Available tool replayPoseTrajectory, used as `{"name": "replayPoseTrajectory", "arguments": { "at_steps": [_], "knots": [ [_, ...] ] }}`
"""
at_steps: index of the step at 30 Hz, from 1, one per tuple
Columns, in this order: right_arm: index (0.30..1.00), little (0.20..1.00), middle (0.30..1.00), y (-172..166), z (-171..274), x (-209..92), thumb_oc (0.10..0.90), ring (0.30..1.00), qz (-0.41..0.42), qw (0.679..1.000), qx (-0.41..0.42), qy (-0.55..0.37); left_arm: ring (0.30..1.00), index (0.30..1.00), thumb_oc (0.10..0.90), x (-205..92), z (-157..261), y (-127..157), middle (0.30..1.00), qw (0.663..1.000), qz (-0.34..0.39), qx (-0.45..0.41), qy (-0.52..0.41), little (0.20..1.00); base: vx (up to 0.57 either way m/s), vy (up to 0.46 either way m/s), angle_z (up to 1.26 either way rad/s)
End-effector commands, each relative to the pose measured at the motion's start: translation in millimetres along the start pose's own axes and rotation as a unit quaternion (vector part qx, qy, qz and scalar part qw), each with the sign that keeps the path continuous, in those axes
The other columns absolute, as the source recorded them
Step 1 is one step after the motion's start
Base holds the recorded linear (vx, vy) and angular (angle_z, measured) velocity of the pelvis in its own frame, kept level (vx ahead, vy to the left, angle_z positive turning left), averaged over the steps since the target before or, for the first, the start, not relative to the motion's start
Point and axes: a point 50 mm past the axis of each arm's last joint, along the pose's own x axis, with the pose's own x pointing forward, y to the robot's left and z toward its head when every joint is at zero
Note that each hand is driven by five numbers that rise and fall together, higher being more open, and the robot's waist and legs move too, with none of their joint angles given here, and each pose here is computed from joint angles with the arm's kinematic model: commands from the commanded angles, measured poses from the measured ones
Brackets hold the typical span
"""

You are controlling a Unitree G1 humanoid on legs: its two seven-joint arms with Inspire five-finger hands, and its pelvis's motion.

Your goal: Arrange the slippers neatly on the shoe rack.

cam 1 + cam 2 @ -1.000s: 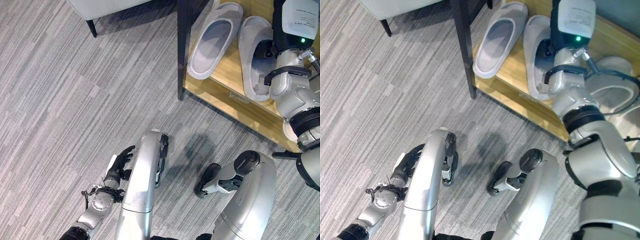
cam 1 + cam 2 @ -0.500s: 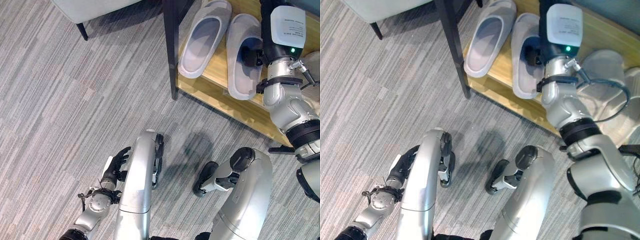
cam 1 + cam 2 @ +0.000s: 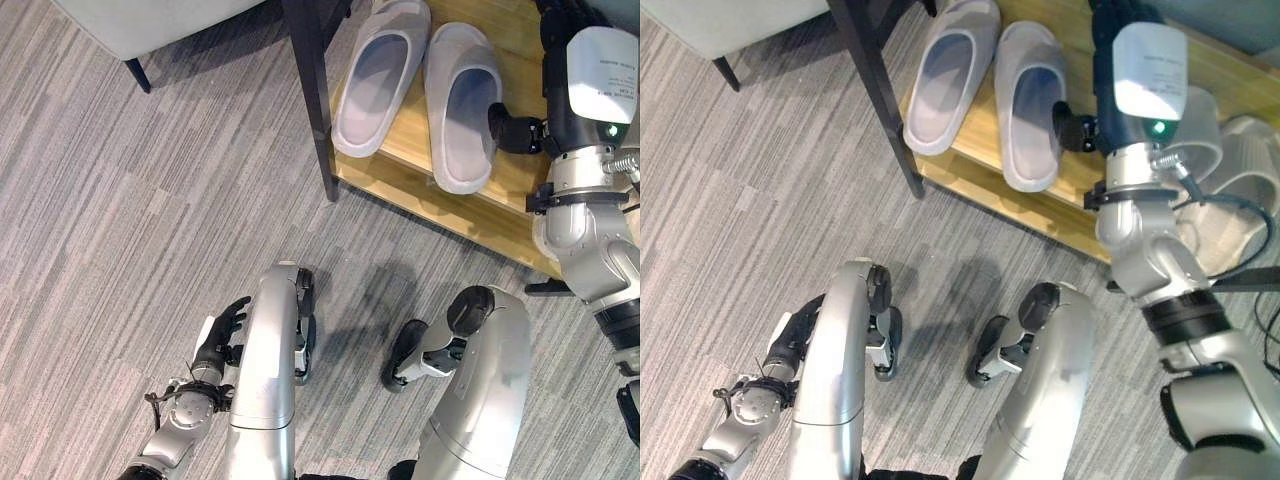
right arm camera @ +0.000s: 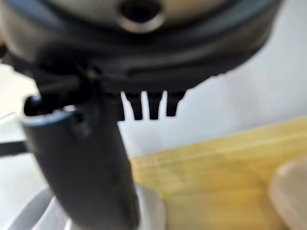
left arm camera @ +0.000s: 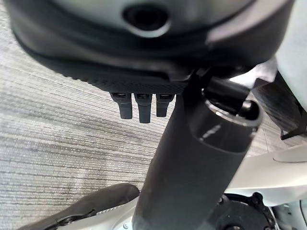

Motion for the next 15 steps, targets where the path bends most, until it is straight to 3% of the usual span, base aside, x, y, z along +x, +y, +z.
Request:
{"name": "replayPoseTrajectory", "arguments": {
  "at_steps": [1,15],
  "knots": [
    [0.9,0.9,0.9,-43.5,31.2,21.7,0.8,0.9,-0.119,0.987,0.085,-0.069,0.9,0.9,0.8,1.4,26.2,-9.0,0.9,0.997,-0.006,-0.016,-0.069,0.9,0.0,0.0,0.0],
    [0.9,0.9,0.9,0.7,41.9,-2.5,0.8,0.9,-0.064,0.951,0.302,0.003,0.9,0.9,0.8,7.8,31.3,-13.0,0.9,0.997,-0.005,-0.012,-0.077,0.9,0.0,0.0,0.0]
  ]
}}
